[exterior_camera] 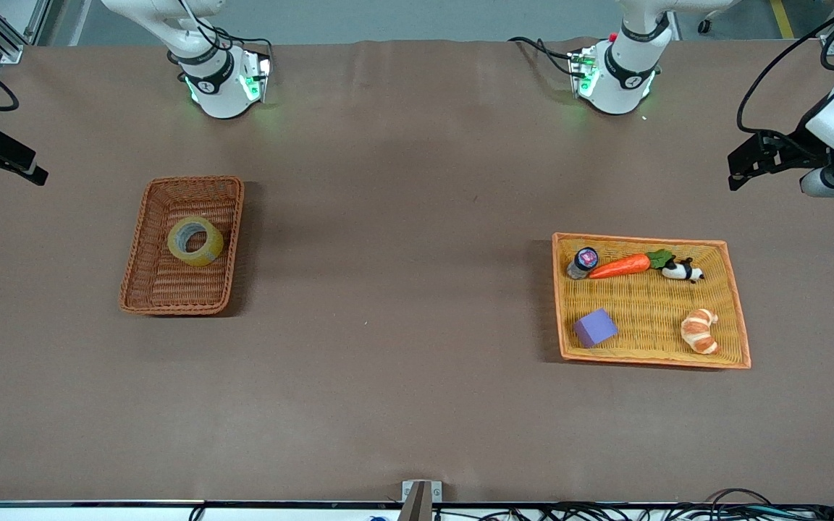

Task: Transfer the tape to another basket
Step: 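Open the right gripper to release the tape and lift away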

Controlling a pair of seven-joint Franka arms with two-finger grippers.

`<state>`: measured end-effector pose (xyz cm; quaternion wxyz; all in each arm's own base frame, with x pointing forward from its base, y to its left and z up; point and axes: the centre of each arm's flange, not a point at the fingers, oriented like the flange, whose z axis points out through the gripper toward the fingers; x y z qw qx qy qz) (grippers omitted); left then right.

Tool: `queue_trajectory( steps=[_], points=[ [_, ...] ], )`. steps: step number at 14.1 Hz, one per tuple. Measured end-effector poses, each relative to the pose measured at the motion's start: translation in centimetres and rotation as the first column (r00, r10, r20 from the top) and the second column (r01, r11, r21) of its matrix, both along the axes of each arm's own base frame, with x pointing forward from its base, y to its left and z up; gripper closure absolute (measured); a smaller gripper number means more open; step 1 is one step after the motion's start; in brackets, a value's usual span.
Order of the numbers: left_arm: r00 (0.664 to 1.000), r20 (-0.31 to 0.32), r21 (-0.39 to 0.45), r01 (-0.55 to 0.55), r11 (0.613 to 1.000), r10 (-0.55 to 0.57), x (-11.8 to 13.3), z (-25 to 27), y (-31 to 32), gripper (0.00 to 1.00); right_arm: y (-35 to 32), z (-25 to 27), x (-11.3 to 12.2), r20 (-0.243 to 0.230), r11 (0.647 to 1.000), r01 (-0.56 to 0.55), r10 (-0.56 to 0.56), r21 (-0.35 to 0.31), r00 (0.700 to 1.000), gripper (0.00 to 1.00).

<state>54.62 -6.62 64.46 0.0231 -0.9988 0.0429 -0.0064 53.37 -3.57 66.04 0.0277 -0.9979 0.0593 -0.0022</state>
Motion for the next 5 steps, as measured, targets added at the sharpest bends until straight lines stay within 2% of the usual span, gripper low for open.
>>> queue_trajectory(
  steps=[2,5],
  points=[
    [1.0,0.0,0.0,0.002,1.0,-0.002,0.0,0.0,-0.1,0.0,0.4,-0.2,0.2,-0.007,0.999,-0.013,0.013,-0.039,1.0,0.0],
    [1.0,0.0,0.0,0.004,1.0,-0.004,0.0,0.0,-0.2,0.0,1.3,-0.8,0.5,-0.018,0.998,-0.031,0.03,-0.046,0.999,0.0]
  ],
)
